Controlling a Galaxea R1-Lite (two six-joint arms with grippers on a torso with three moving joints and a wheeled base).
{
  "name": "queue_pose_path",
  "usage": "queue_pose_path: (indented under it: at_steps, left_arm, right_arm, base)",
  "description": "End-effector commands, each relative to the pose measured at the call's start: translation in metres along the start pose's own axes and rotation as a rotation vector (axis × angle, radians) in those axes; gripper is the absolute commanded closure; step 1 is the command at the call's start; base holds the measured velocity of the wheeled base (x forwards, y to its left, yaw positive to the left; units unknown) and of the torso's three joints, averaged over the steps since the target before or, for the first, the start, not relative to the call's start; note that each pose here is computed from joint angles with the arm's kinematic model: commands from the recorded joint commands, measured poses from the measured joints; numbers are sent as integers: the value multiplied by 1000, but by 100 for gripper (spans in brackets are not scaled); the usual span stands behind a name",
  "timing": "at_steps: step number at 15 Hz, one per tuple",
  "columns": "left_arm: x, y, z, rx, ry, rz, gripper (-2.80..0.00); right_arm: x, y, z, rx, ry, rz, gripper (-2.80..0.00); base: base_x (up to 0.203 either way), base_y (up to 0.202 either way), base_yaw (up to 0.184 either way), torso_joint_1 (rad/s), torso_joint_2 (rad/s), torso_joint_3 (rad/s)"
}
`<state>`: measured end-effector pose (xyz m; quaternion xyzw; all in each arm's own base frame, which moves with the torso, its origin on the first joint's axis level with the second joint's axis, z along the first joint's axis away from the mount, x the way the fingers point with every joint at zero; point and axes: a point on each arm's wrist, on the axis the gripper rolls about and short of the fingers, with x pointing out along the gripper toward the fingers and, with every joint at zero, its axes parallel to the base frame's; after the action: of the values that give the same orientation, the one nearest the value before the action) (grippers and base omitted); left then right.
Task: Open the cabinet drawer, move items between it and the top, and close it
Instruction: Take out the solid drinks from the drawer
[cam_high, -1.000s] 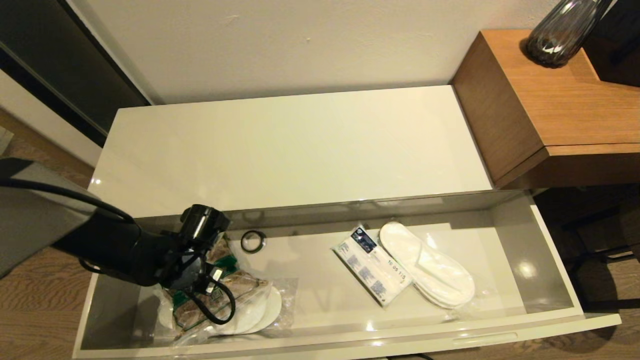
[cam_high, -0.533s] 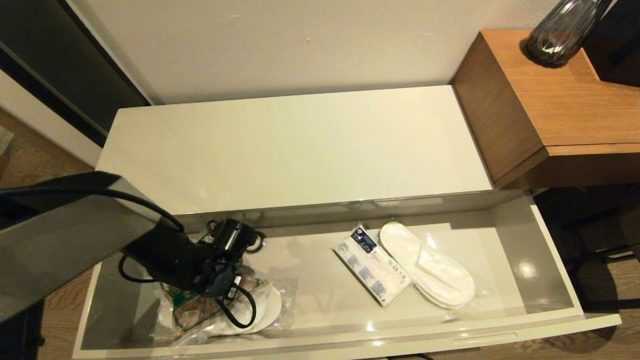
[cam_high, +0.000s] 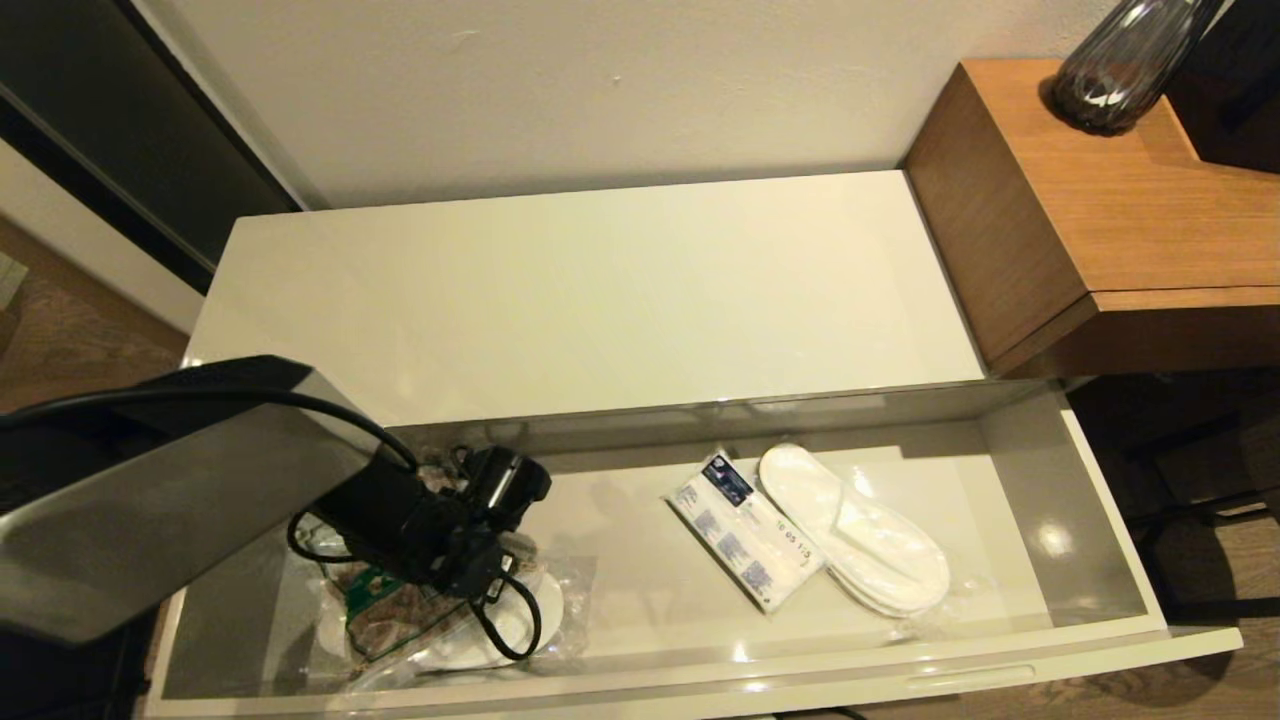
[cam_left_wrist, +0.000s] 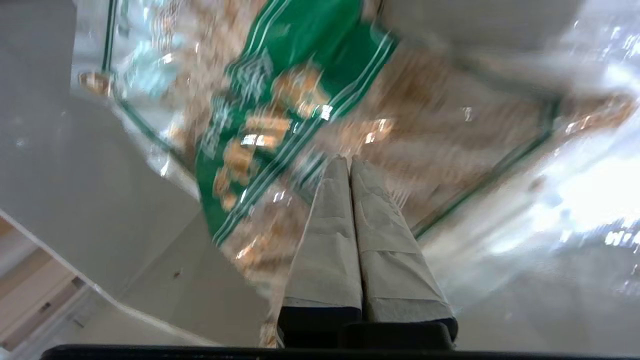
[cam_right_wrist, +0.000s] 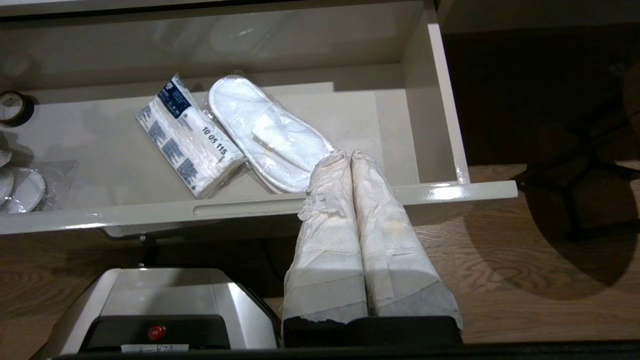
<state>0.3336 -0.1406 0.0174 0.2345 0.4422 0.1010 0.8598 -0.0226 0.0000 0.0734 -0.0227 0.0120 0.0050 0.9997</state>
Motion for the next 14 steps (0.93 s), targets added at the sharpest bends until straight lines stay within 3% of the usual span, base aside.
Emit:
queue_pose_path:
  at_steps: [1, 8, 9, 14]
  left_arm:
    - [6, -12, 4, 13, -9, 13, 0]
    - [13, -20, 9, 24, -13, 79, 0]
    - [13, -20, 11, 25, -18, 80, -280]
    - [14, -38, 21, 31, -55, 79, -280]
  right_arm:
    - [0, 0, 0, -1, 3, 1, 0]
    - [0, 0, 0, -1, 3, 2, 0]
    - [0, 0, 0, -1, 3, 0, 0]
    - [0, 0, 0, -1, 3, 0, 0]
  base:
    - [0, 0, 0, 0, 0, 0]
    - [0, 0, 0, 0, 0, 0]
    - [0, 0, 0, 0, 0, 0]
    - [0, 0, 0, 0, 0, 0]
